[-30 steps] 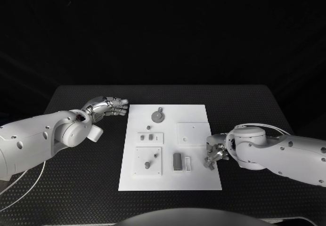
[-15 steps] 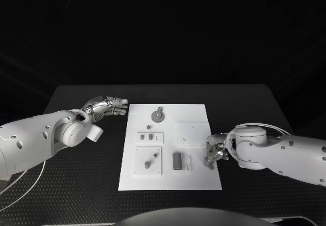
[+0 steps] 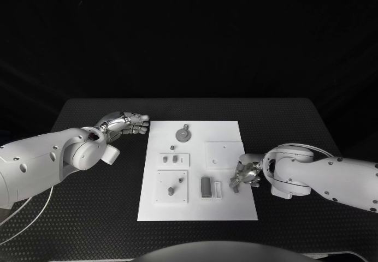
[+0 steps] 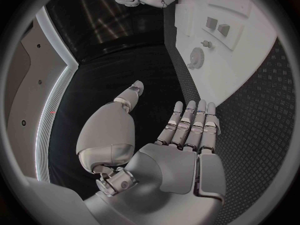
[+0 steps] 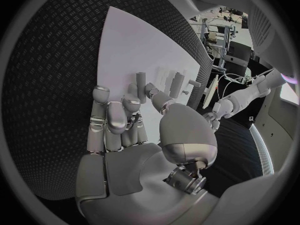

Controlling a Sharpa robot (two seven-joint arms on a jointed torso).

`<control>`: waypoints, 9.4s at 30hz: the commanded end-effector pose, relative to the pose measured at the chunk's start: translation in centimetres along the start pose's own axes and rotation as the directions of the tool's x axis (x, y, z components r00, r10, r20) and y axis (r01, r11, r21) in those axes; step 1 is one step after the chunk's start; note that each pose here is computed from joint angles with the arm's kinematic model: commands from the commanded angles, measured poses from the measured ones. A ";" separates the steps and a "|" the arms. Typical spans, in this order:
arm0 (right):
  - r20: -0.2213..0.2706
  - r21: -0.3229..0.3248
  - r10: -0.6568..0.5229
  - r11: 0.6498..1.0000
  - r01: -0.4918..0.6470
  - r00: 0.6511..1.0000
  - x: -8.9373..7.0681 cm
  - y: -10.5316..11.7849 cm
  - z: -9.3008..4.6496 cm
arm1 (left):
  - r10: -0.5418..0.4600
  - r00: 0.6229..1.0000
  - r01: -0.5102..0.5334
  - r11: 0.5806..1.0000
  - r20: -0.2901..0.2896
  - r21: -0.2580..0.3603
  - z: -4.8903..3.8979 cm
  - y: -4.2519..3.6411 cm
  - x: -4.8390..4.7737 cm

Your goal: Assemble the parts on the task board

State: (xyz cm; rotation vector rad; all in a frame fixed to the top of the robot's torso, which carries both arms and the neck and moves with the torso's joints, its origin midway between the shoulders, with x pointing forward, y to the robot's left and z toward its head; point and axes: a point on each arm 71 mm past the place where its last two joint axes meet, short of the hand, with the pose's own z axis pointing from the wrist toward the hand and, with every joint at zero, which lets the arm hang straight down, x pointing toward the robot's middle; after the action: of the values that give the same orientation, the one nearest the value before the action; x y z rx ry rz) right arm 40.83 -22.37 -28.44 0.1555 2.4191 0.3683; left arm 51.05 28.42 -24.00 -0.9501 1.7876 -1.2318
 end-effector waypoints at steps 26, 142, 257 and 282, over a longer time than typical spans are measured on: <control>-0.108 -0.043 0.176 0.982 -0.181 0.978 1.0 2.8 0.6 | -0.009 1.000 0.009 1.000 -0.024 0.004 0.03 -0.14 0.34; -0.186 -0.087 0.039 0.995 -0.056 0.982 2.6 2.4 0.9 | -0.008 0.999 0.008 1.000 -0.033 -0.007 -0.10 0.00 0.22; 0.228 -0.662 0.806 0.540 -0.520 0.546 -16.6 -0.5 6.5 | -0.035 0.986 0.014 0.991 0.162 0.130 4.50 -4.11 -3.18; 0.200 -0.739 0.951 0.305 -0.600 0.237 -8.1 4.5 0.5 | -0.257 0.897 0.171 0.952 0.360 0.254 -0.46 -3.06 9.13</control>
State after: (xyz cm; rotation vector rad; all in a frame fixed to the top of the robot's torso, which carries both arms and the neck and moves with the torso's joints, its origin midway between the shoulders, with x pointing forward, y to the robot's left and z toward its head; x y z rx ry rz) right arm 47.60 -18.85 -22.71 1.1149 1.3413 1.3205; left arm 47.29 19.05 -22.87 -1.1738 1.3547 -1.3312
